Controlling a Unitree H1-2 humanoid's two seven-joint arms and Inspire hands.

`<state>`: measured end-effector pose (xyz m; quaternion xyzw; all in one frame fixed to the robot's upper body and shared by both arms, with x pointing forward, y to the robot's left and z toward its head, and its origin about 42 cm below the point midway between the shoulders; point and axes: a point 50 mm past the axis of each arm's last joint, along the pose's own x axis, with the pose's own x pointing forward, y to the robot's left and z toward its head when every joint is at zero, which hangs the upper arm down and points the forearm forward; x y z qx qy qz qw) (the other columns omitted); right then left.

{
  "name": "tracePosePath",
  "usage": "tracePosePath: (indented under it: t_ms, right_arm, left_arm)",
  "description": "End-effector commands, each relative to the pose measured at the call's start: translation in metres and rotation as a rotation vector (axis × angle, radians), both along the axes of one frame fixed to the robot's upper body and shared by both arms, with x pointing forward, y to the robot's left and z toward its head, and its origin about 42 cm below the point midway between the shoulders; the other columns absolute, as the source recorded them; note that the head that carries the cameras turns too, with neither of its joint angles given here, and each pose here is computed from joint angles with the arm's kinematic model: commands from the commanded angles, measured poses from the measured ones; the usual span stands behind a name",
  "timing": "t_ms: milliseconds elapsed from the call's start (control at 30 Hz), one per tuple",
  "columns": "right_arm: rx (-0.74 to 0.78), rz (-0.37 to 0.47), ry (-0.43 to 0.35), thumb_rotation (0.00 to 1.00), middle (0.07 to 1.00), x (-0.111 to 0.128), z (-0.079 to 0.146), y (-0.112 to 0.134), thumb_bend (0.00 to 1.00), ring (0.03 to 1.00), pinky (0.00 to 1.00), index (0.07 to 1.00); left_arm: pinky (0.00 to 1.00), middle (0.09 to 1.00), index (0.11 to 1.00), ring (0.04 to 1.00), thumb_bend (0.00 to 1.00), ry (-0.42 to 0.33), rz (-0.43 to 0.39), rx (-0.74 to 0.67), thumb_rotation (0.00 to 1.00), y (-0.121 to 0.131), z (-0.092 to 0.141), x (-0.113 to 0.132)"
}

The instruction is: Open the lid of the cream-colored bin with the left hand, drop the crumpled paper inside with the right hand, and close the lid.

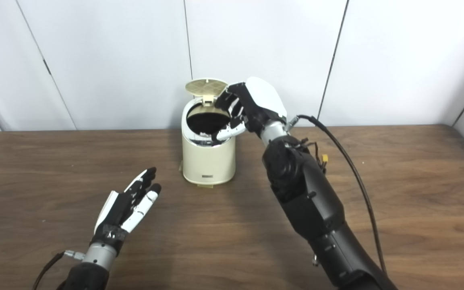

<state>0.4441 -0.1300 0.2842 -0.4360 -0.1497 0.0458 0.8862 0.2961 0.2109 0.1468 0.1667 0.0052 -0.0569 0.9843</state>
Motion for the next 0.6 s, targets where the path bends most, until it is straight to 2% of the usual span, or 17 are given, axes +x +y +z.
tracePosePath:
  t_ms: [0,200,567]
  right_arm:
    - [0.032,0.027,-0.150,0.00,0.504,0.002,0.029,0.005,0.52,0.408,0.40,0.494]
    - [0.075,0.025,-0.203,0.00,0.515,-0.001,0.029,0.003,0.52,0.385,0.36,0.496]
    - [0.103,0.037,-0.228,0.00,0.499,-0.015,0.037,-0.014,0.52,0.380,0.34,0.510]
  left_arm:
    - [0.96,0.949,0.980,0.961,0.54,-0.030,-0.011,-0.014,0.76,-0.005,0.006,0.004]
    - [0.96,0.943,0.986,0.957,0.56,-0.028,-0.005,-0.003,0.77,-0.004,0.005,0.003]
    - [0.96,0.945,0.986,0.958,0.55,-0.024,0.001,-0.013,0.77,-0.002,0.003,0.002]
